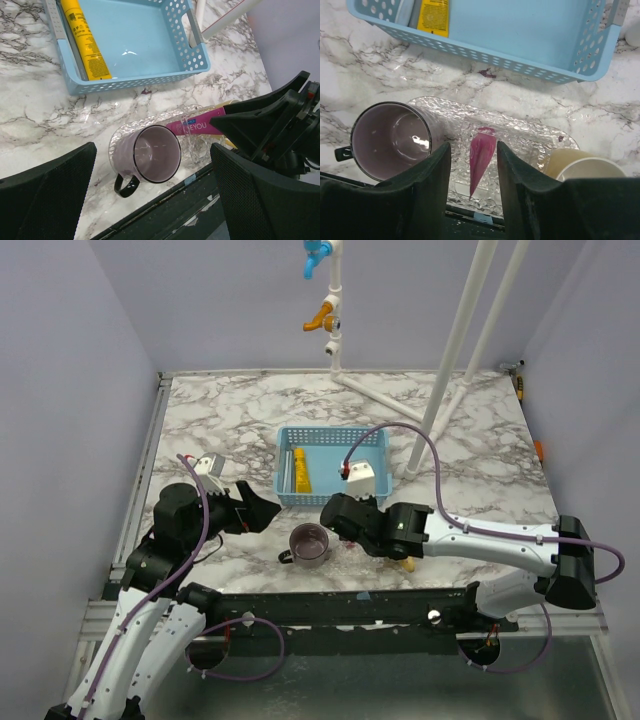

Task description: Prepare toiletry sets of a toothbrush and toothpaste on the tray

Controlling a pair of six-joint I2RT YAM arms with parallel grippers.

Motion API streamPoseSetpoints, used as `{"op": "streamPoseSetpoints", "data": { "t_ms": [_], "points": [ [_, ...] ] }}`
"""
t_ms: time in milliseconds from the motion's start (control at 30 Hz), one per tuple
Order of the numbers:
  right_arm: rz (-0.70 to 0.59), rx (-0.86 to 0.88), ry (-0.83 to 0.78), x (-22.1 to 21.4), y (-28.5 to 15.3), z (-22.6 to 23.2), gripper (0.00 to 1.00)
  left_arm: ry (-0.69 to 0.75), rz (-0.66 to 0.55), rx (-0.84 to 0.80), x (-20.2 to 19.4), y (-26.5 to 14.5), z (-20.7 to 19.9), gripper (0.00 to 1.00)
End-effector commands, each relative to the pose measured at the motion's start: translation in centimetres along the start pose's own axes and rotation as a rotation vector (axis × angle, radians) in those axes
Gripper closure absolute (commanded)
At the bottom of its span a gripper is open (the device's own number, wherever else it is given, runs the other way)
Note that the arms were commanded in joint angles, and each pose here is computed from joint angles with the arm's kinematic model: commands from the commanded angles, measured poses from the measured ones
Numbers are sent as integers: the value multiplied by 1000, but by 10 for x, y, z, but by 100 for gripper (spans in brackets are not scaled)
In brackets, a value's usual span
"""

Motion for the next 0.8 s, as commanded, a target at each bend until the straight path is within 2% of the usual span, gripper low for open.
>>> {"op": "streamPoseSetpoints", "data": {
  "t_ms": [0,333,767],
  "points": [
    [-46,-31,3,22,-7,-5,54,12,-11,-1,2,3,2,5],
    [-59,1,-22,66,3,9,50,5,-9,8,0,2,4,5],
    [-5,71,-24,107,72,15,39,49,-27,66,9,-7,3,5]
  ]
}}
Point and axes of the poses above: each gripper's point midway between its finger pads, its own y axis out along the fingers, its own z axis along the line the jaws close on, x = y × z, the point moved 5 cm from there along -y, back along the fingers, and after that the axes turned 15 degrees about -y, right-handed, at the moved point
